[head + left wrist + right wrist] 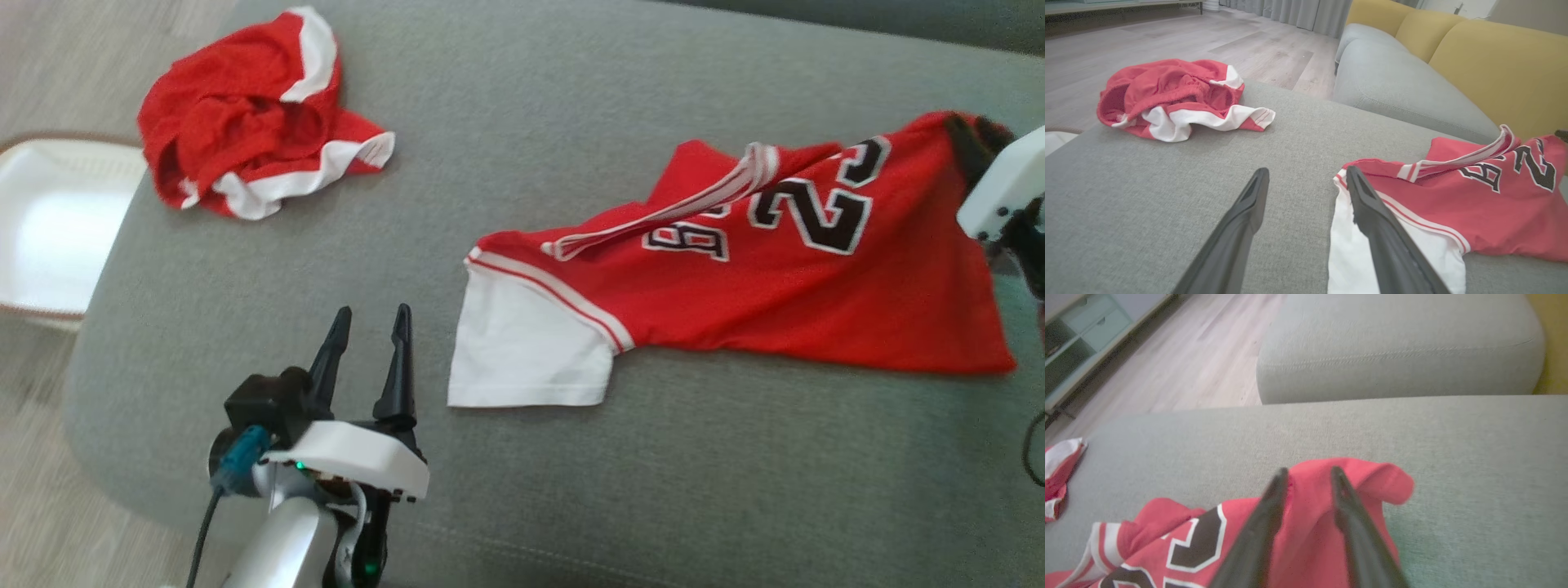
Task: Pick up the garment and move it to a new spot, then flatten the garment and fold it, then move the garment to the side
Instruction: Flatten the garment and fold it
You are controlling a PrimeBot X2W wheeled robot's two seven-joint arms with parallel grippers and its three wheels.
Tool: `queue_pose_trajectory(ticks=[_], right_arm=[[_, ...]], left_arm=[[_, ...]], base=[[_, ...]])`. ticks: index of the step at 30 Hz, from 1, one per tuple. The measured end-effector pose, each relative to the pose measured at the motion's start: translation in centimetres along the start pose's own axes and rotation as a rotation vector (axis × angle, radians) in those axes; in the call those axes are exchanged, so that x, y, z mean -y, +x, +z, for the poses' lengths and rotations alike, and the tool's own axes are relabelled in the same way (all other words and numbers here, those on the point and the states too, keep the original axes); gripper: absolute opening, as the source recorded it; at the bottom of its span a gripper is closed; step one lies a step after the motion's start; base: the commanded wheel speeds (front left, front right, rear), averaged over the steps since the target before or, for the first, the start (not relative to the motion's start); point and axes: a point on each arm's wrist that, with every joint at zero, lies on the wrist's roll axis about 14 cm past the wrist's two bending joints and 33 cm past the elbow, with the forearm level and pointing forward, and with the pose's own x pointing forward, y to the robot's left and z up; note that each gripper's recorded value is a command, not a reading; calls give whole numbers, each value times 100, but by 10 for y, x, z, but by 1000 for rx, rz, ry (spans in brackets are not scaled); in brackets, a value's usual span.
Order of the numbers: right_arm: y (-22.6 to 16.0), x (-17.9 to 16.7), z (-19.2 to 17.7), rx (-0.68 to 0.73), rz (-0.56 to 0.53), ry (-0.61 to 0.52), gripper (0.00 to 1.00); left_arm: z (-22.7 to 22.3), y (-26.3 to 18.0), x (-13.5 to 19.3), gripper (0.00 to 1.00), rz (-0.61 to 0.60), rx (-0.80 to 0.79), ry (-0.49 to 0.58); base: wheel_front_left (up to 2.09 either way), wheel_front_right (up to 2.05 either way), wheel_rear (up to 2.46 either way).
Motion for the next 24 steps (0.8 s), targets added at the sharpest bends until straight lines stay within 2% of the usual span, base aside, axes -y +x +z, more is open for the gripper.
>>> queue_pose_trajectory(ticks=[8,11,16,24], right_arm=[[-60,1,64,420,-11,-61,100],[-91,0,74,541,0,-77,100],[-130,8,58,624,-15,-84,100],[-190,22,-11,694,-101,-21,100]], left_arm=[[37,9,17,100,-78,123,39],[56,11,22,100,-95,182,44],[65,6,35,100,-141,217,42],[72,4,33,100,-126,244,28]], base=[[0,0,0],[0,0,0],[0,0,0],[0,0,0]])
